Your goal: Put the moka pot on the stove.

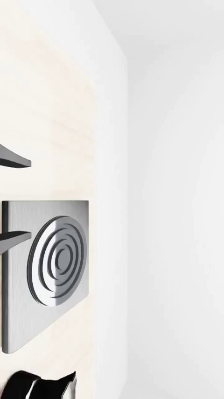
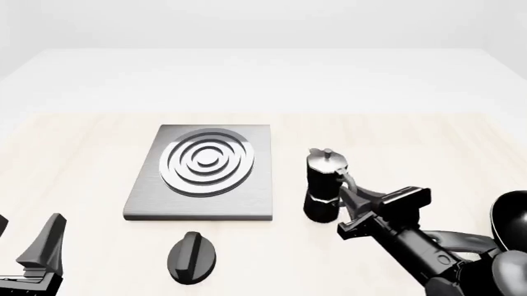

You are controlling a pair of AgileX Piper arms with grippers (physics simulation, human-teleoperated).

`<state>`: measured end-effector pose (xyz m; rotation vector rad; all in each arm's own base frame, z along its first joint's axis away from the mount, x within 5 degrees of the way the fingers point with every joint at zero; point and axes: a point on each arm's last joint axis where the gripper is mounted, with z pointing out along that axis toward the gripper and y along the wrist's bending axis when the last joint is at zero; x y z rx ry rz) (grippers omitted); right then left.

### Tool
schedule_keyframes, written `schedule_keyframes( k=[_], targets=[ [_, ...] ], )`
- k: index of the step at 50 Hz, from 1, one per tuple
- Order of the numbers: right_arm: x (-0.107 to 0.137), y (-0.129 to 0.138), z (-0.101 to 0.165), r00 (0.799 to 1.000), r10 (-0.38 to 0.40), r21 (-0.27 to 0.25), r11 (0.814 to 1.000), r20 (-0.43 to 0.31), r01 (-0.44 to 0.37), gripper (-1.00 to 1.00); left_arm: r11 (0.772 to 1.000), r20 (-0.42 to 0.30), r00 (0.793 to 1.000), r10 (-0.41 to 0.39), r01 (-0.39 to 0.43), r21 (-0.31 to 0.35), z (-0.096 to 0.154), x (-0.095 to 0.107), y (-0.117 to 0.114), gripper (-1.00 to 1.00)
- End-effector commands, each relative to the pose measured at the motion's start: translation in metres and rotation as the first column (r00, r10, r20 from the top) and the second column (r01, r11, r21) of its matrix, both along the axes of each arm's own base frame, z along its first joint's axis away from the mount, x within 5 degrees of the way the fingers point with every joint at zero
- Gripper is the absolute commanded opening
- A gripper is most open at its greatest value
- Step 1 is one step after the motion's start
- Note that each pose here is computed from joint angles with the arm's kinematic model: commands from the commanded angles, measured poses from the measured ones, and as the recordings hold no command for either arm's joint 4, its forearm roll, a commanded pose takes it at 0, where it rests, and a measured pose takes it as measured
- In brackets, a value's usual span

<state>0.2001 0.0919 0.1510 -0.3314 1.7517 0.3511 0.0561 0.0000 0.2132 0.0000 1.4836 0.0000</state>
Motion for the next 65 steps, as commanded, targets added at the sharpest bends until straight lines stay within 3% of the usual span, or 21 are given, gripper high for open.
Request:
schedule_keyframes(
  k=[1, 39, 65],
  targets=[
    [-0.003, 0.0, 0.017, 0.999, 0.009, 0.004, 1.0, 0.04, -0.009, -1.0, 1.0, 0.0, 1.0, 0.0, 0.0, 0.0, 0.0, 0.0, 0.0, 1.0],
    [-0.003, 0.003, 0.069, 0.989, 0.026, 0.001, 1.0, 0.149, -0.027, -1.0, 1.0, 0.0, 1.0, 0.0, 0.0, 0.0, 0.0, 0.0, 0.0, 1.0],
    [-0.002, 0.009, 0.103, 0.969, 0.049, 0.003, 0.999, 0.244, -0.051, -1.0, 1.0, 0.0, 1.0, 0.0, 0.0, 0.0, 0.0, 0.0, 0.0, 1.0]
  ],
)
